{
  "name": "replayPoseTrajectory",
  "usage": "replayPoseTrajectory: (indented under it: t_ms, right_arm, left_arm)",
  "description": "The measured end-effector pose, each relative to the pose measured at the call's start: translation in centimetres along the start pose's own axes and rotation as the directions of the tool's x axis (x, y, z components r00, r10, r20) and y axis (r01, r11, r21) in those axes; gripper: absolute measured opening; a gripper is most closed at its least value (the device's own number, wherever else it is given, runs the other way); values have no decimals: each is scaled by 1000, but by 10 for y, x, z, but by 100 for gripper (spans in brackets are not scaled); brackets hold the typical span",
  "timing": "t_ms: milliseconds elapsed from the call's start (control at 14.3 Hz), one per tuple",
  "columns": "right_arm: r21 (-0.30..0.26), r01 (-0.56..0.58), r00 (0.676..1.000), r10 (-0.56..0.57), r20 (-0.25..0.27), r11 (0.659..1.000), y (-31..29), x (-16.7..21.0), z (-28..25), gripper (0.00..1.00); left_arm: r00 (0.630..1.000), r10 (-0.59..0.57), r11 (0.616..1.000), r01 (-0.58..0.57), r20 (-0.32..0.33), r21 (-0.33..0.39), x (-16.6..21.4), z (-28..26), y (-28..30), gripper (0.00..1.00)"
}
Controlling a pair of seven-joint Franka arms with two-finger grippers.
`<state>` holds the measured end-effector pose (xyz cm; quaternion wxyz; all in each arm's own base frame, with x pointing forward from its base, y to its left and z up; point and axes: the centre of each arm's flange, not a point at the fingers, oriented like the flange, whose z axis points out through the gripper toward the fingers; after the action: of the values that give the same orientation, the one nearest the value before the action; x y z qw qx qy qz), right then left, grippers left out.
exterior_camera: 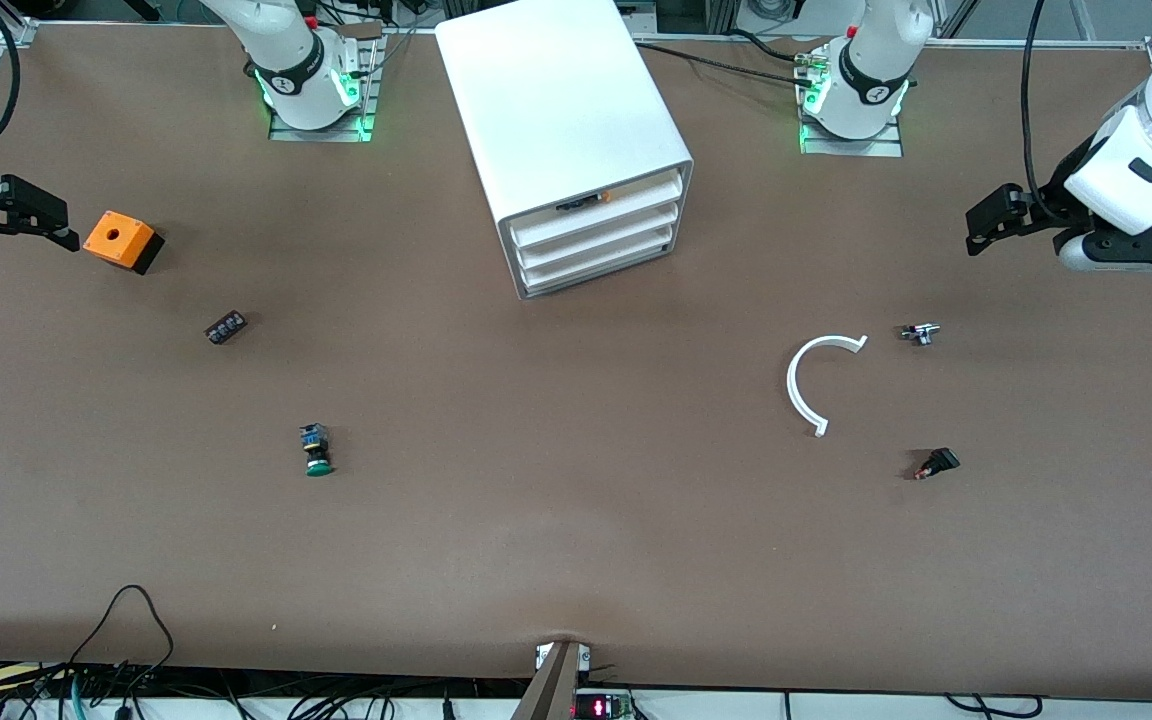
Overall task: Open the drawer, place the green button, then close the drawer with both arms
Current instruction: 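Move both grippers out from the rest pose toward the table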
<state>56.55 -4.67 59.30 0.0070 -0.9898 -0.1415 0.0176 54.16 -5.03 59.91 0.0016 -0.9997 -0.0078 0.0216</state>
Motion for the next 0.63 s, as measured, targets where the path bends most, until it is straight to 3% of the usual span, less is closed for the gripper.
replayPoseTrajectory:
  t_ms: [490, 630]
  right_arm:
    - [22, 22, 998, -23, 58, 1000, 5, 16, 36, 100]
    - [36, 21, 999, -22, 46, 999, 10, 30, 55, 100]
  left_arm:
    - [997, -12, 1000, 12, 71, 7, -4, 9, -5, 100]
    - [993, -7, 1000, 5, 114, 13, -4, 19, -2, 100]
